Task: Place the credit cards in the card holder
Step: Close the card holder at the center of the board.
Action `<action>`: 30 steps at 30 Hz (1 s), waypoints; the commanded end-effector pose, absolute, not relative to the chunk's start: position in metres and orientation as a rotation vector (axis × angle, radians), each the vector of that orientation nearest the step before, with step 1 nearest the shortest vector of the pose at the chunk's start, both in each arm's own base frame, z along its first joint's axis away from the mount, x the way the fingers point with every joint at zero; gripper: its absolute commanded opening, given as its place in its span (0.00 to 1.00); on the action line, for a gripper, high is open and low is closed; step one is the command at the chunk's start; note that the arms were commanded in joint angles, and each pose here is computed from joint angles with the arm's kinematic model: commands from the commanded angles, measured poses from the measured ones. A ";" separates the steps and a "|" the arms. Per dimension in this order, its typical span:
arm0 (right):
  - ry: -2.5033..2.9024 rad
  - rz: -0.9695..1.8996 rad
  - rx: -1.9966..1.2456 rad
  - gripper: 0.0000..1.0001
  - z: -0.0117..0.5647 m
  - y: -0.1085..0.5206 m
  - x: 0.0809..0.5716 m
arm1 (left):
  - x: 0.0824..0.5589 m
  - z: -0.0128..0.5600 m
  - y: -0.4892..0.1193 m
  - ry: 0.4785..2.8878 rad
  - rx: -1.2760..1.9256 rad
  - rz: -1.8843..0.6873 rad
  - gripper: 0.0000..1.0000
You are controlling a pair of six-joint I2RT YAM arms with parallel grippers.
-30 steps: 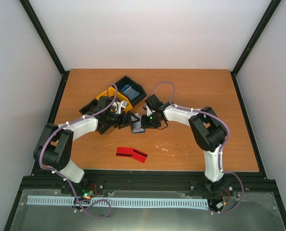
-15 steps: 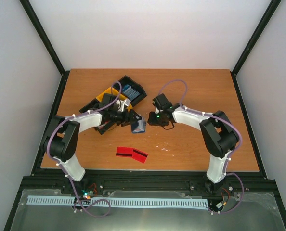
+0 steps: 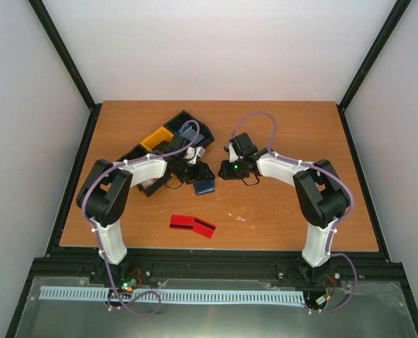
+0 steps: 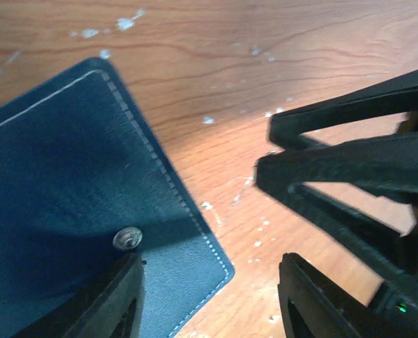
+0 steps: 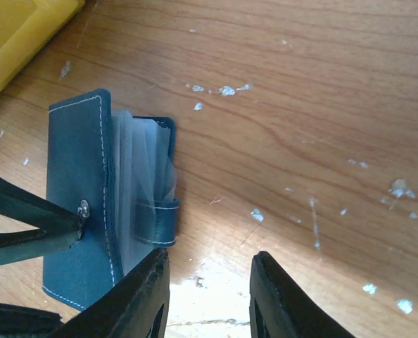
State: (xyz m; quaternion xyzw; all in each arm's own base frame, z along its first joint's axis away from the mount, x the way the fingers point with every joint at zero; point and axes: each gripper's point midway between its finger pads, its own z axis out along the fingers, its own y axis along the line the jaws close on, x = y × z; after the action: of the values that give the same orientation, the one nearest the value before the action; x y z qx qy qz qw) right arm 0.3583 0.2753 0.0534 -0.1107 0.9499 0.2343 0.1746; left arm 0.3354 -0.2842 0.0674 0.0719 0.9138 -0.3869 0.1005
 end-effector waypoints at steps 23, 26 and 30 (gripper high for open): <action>2.347 0.622 -1.064 0.37 0.042 0.294 0.356 | 0.341 0.039 -0.238 2.866 0.027 -0.624 0.61; 2.287 0.606 -1.146 0.38 0.040 0.293 0.349 | 0.344 0.042 -0.242 2.853 0.059 -0.642 0.62; 2.251 0.567 -1.202 0.38 0.035 0.301 0.351 | 0.348 0.042 -0.245 2.840 0.160 -0.632 0.64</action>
State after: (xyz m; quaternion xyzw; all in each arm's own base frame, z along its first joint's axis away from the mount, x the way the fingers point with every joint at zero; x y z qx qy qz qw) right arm 0.3426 0.2899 0.0285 -0.3927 0.8631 0.2271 0.2218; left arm 0.3369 -0.2328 0.0328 0.0083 0.9740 -0.2027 0.1007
